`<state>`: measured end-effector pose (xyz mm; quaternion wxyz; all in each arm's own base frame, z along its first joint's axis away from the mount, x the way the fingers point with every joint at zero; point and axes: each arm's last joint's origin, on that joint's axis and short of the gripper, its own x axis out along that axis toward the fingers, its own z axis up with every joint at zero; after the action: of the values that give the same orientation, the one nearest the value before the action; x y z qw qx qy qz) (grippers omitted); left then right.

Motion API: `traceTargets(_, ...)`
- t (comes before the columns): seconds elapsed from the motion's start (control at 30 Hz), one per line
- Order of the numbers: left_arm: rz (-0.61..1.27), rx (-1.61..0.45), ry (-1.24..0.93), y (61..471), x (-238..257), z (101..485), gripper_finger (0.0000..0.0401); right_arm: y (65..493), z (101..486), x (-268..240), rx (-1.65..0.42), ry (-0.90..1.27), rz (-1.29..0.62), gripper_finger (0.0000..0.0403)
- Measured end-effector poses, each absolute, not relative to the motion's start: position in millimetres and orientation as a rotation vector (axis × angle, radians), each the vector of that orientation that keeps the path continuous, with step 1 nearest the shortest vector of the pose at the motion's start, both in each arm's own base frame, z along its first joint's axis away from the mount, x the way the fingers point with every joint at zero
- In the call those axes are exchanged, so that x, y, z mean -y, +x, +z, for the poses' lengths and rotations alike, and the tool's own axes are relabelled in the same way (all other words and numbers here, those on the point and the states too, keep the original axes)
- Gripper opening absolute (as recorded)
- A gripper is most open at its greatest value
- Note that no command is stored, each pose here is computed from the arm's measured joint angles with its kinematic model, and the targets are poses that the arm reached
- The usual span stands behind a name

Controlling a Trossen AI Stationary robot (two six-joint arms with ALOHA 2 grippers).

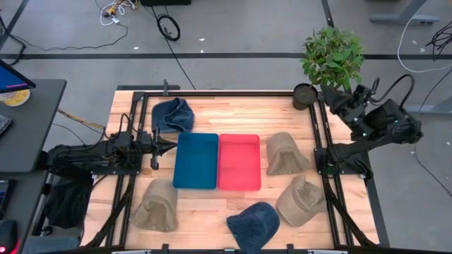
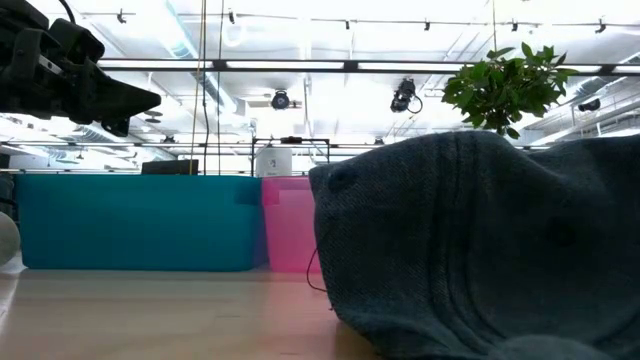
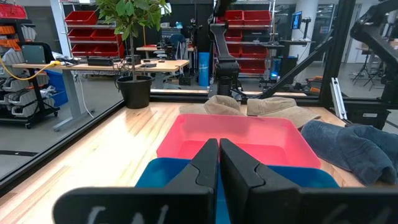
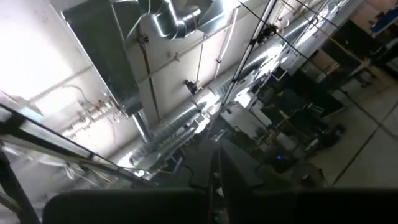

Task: Pick & Place hat
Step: Put the bottom blue cap into the red bin

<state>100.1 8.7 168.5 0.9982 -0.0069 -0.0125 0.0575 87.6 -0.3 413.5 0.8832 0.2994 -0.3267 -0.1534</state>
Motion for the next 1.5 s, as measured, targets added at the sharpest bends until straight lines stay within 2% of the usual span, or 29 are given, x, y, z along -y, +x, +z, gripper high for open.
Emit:
traceTargets(0.2,0.115,0.024,-0.014,100.1,-8.7,168.3,0.0016,89.1,457.1,-0.4,0.599,0.479,-0.349,0.0011)
traceTargets(0.33,0.115,0.025,-0.014,100.1,-8.7,168.5,0.0016,94.3,488.4,-4.0,0.536,0.384,-0.268,0.0005)
traceTargets(0.6,0.115,0.025,-0.014,100.1,-8.7,168.4,0.0016,121.4,517.0,-11.3,0.238,0.270,-0.232,0.0011)
traceTargets(0.77,0.115,0.025,-0.014,100.1,-8.7,168.5,0.0016,139.7,509.6,-16.9,0.032,0.275,-0.178,0.0005)
traceTargets(1.07,0.115,0.025,-0.014,100.1,-8.7,168.5,0.0016,187.3,483.3,-29.9,-0.213,0.337,-0.009,0.0008)
traceTargets(1.23,0.115,0.025,-0.014,100.1,-8.7,168.5,0.0016,218.4,454.0,-39.3,-0.479,0.488,0.101,0.0009)
traceTargets(1.37,0.115,0.024,-0.014,100.1,-8.7,168.3,0.0016,238.4,427.0,-46.7,-0.697,0.590,0.060,0.0015)
traceTargets(1.5,0.115,0.024,-0.014,100.1,-8.7,168.3,0.0016,254.8,409.8,-60.5,-0.810,0.619,0.071,0.0024)
